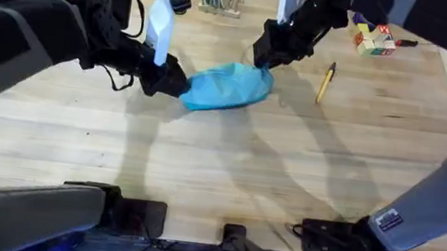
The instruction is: Unzip the bag, pick up the pens from the table one at a time and place them inside, then zip the bag closed.
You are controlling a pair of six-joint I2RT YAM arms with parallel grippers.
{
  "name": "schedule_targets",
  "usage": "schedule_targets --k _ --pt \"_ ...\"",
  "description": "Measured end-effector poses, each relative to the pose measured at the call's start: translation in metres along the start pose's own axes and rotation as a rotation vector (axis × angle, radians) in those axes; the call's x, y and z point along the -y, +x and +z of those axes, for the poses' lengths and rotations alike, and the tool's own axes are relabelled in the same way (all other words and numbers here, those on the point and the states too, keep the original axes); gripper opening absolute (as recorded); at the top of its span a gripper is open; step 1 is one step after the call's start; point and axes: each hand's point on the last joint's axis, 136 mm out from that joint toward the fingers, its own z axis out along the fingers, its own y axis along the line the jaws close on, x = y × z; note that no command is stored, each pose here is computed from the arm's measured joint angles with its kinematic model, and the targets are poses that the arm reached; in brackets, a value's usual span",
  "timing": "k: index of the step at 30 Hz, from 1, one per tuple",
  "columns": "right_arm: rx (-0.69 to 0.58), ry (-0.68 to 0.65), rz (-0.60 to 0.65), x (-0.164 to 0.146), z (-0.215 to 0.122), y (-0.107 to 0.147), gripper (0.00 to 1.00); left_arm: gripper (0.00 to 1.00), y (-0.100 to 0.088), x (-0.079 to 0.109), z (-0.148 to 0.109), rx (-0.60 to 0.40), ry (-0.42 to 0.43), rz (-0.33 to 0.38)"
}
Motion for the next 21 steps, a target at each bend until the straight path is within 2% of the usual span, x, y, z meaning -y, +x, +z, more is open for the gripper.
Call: schedule_targets --k 6,11,15,21 --pt "-0.002 0.002 -0.079 0.000 0.000 0.000 0.031 0.042 0.000 0.000 0.000 0.000 0.000 0.000" --pt "0.005 0.018 -0.210 0.001 -0.002 0.000 0.031 0.042 0.000 0.000 0.000 0.000 0.000 0.000" --pt "0.024 0.028 -0.319 0.000 -0.012 -0.001 0.031 0.042 0.000 0.000 0.000 0.000 0.001 0.000" --pt "0.074 0.036 -0.397 -0.003 -0.031 -0.007 0.031 0.042 -0.001 0.001 0.000 0.006 0.006 0.000"
